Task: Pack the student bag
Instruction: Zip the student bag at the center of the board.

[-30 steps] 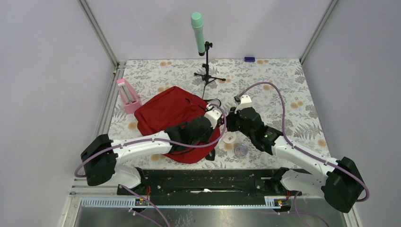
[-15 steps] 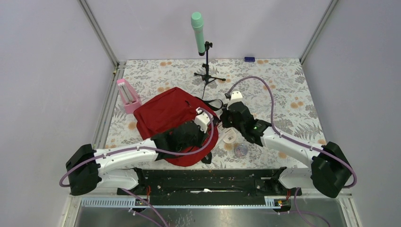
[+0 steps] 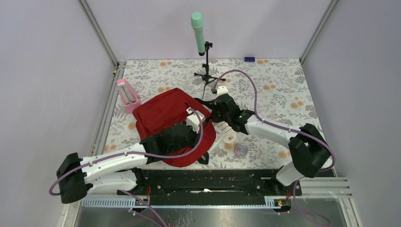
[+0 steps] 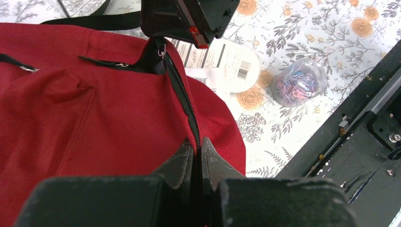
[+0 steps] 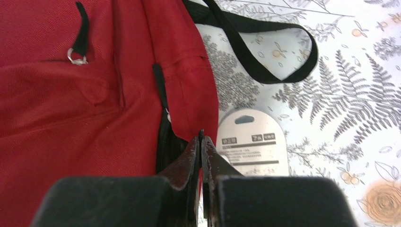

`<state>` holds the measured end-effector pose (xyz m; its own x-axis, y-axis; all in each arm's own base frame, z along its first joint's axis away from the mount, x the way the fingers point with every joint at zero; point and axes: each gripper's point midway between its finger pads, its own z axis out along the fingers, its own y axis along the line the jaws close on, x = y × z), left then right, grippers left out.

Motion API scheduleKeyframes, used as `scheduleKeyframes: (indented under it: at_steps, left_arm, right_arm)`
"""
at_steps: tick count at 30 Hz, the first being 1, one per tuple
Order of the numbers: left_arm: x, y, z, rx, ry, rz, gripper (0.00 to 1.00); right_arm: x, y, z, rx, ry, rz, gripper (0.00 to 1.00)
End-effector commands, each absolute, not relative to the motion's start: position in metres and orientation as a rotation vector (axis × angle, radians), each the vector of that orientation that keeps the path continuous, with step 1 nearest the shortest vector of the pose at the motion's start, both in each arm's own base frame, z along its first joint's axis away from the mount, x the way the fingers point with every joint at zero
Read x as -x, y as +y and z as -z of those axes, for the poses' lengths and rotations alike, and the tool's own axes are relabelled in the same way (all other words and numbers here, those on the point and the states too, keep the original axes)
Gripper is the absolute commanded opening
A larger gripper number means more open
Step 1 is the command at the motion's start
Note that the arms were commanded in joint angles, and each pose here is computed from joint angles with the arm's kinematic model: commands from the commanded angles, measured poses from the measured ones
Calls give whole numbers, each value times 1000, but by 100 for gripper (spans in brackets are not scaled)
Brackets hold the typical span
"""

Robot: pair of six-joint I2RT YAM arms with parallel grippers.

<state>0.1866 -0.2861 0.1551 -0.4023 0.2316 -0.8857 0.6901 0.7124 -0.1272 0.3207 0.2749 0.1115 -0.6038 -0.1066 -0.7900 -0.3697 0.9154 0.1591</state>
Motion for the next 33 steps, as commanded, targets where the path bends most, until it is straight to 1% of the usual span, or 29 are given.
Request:
scheduleKeyframes:
  at_steps: [1,11,16,22,27,30,33]
  left_arm:
    - [-175,-277,-182,-724,1913,643,0]
    - [-182,-222,-226,-659,1853,458,0]
    - [-181,-204,-247,-651,1804,422,0]
    - [-185,-192,-262,-616,1777,380,0]
    - [-190,-204,-286,-604,1731,426,0]
    - [-184,-231,-299,-674,1692,531,0]
    - [-173,-266,-295,-822,1665,643,0]
  right_arm:
    - [-366,251,-116,274,2159,-195,0]
    - [-401,269,-114,284,2170,-168,0]
    - [-413,271,-114,292,2186,-160,0]
    - [-418,273,-139,315,2150,-167,0]
    - [-408,267,-179,317,2082,-204,0]
    - [-399,258,-202,310,2041,-217,0]
    - [-387,244,-215,286,2021,-204,0]
